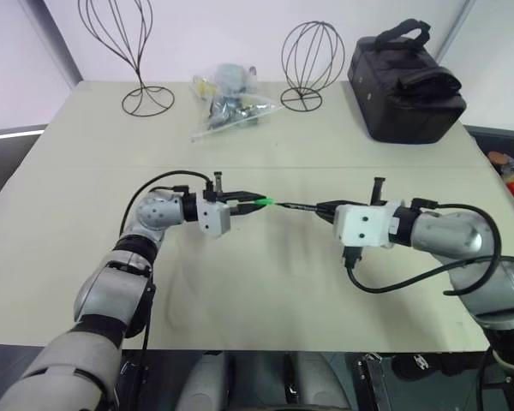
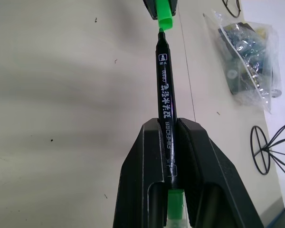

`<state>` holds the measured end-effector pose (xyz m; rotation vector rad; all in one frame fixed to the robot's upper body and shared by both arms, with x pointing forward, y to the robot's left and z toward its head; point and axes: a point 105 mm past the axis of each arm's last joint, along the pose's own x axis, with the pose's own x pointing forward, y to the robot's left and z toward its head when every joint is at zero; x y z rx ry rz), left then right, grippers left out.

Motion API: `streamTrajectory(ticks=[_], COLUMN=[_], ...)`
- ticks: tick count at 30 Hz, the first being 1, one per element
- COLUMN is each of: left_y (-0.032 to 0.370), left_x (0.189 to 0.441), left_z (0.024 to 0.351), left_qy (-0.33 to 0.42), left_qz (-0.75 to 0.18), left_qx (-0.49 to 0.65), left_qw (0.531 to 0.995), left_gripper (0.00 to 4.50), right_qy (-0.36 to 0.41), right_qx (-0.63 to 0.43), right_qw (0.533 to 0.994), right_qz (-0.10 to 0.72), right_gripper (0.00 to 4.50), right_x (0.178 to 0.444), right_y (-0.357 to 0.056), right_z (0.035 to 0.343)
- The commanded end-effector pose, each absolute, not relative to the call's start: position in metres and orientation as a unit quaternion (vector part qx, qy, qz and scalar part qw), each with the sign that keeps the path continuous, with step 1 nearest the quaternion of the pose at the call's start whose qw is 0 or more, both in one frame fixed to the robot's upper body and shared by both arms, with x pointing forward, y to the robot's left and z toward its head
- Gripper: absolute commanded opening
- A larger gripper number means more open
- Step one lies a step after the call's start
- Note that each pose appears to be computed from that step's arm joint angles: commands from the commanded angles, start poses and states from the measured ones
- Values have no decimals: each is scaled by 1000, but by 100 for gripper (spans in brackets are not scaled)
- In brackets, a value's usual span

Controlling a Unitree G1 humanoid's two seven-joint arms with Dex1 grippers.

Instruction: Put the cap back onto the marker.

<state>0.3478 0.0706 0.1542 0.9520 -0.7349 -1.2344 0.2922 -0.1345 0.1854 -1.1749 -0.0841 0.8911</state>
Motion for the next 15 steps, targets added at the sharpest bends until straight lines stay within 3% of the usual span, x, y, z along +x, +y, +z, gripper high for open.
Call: streamTrajectory(ticks=[1,15], left_y=[68,64], left_x=[346,345], left_z=[165,164], left_qy=[-348,-349], left_qz=[-536,-541], left_qx=[419,414], left_qw=[644,643], left_gripper=[0,0], right_qy=[-61,-65], right_qx=[-544,-539], right_qw=[736,737], right_qz=[397,403], right_gripper=[4,4], right_x=[292,288], right_y=[-133,-127], right_z=[197,198])
